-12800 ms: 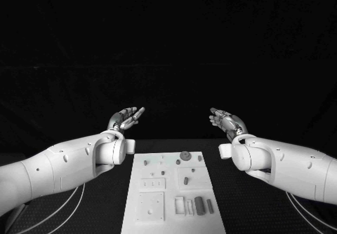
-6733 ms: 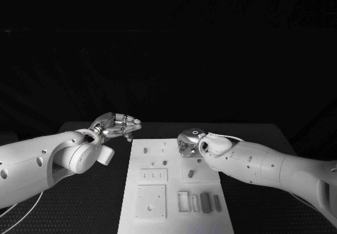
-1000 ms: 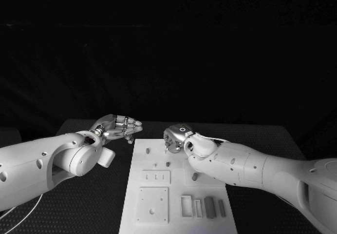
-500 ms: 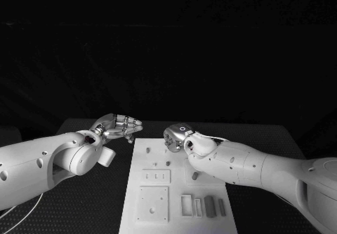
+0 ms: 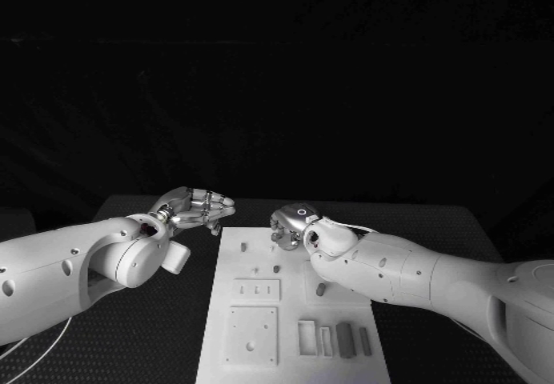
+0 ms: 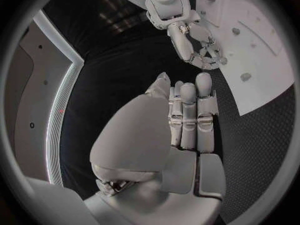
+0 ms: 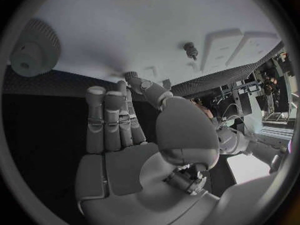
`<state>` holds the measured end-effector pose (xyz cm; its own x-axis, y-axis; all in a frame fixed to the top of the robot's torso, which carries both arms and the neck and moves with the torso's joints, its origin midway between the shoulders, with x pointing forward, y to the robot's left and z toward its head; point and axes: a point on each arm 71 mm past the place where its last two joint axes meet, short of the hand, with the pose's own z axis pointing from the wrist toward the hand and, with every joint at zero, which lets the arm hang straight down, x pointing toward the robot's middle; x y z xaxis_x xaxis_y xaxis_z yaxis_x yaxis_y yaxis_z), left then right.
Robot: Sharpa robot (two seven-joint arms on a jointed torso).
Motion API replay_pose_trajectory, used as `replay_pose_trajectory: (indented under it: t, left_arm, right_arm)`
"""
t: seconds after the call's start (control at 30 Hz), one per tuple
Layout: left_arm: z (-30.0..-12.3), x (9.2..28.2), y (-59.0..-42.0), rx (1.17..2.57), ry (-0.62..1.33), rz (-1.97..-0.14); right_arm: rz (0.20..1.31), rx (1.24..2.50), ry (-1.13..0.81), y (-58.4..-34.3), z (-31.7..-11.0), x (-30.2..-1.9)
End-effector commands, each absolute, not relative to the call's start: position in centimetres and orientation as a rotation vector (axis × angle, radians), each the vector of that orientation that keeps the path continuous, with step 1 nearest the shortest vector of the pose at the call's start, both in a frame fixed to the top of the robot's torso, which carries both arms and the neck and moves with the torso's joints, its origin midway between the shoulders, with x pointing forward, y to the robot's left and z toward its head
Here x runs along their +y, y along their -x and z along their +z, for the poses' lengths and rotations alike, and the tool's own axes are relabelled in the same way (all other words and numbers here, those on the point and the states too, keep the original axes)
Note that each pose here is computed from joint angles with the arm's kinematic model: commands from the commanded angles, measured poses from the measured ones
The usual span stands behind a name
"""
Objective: Assemble the parts on the task board
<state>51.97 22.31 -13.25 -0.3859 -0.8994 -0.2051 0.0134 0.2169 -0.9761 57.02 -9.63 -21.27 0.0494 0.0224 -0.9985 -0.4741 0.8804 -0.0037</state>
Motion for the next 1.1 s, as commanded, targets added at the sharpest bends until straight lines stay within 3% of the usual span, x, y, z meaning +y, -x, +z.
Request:
replay_pose_trajectory:
  t: [0.03,0.3,0.6,0.8,1.1]
  left_arm:
    - [-13.1,22.1,-52.0,1.61,0.845,-1.318]
    - [-13.1,22.4,-52.0,1.605,0.847,-1.315]
    - [-13.0,22.8,-52.0,1.594,0.849,-1.312]
    - [-13.0,23.0,-52.2,1.59,0.846,-1.316]
    - [-13.0,23.3,-52.4,1.585,0.851,-1.31]
  right_arm:
    - [0.404,1.482,0.376,-56.9,-21.3,-9.5]
    - [0.435,1.445,0.35,-56.6,-20.6,-10.2]
    - [0.541,1.409,0.275,-55.9,-16.9,-12.4]
    - [0.55,1.484,0.211,-56.4,-15.3,-15.9]
    - [0.487,1.65,0.174,-57.1,-16.2,-20.4]
